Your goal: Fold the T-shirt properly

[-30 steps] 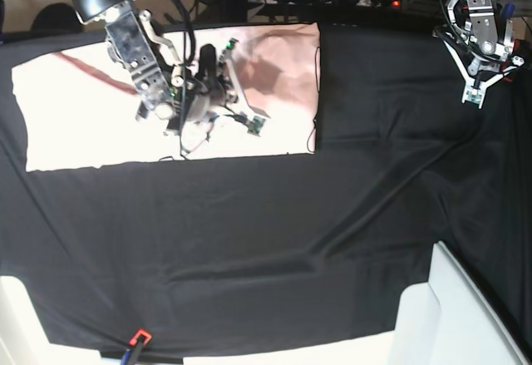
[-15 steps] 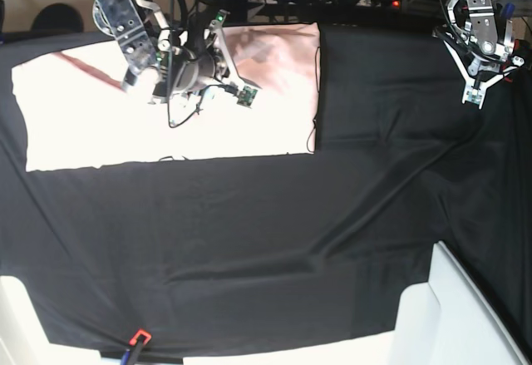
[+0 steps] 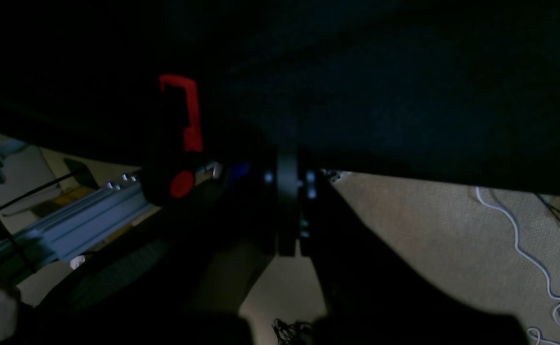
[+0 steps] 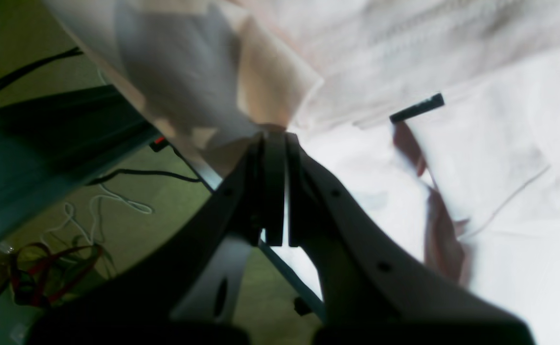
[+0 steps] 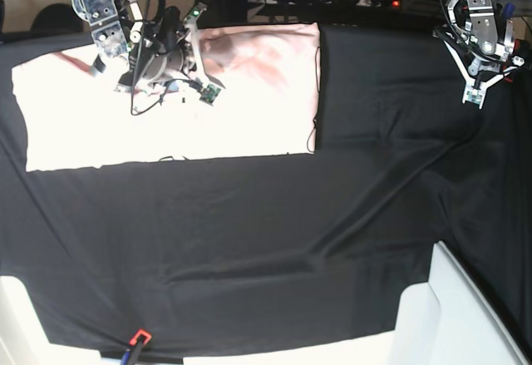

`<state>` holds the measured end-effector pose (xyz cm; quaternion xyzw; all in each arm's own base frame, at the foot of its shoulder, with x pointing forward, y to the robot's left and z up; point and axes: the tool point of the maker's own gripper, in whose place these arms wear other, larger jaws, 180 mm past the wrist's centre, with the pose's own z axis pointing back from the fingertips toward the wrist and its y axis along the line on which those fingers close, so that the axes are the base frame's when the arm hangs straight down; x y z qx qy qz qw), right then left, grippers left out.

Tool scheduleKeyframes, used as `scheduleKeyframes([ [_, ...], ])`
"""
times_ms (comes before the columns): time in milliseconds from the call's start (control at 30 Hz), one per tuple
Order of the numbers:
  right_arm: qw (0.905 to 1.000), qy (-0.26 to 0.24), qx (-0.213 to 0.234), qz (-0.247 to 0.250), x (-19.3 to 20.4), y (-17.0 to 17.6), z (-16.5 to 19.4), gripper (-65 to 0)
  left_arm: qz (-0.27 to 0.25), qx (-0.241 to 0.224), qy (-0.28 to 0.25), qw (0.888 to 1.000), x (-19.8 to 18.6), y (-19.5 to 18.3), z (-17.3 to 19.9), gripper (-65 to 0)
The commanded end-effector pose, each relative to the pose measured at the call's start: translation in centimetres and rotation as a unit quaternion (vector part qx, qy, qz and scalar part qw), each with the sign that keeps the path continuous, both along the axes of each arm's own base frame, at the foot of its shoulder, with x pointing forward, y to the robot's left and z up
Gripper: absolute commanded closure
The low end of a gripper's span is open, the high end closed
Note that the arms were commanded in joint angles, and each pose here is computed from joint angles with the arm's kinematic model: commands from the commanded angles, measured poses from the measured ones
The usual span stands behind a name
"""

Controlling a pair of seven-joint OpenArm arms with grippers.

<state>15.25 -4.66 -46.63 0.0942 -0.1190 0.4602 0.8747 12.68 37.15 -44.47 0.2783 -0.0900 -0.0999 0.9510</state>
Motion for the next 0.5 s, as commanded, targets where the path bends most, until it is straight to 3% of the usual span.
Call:
scheduleKeyframes([
  [0, 1.0, -0.007, 0.002, -0.003, 0.2, -0.4, 0.4, 0.0, -0.005, 0.019, -0.006, 1.0, 0.5, 0.9, 0.9, 0.0],
  [167, 0.9999, -0.012, -0.002, 0.001, -0.3, -0.9, 0.8, 0.0, -0.004, 0.021, -0.006, 1.0, 0.5, 1.0, 1.0, 0.0],
  [333, 0.9979, -0.056, -0.031, 0.008, 2.5, -1.6, 3.6, 0.0, -0.003, 0.019, -0.012, 1.0, 1.0, 0.9, 1.1, 0.0],
  [467, 0.9951, -0.08, -0.037, 0.044, 4.5, 0.1, 4.8, 0.0, -0.003, 0.018, -0.014, 1.0, 1.2, 0.8, 1.1, 0.0],
])
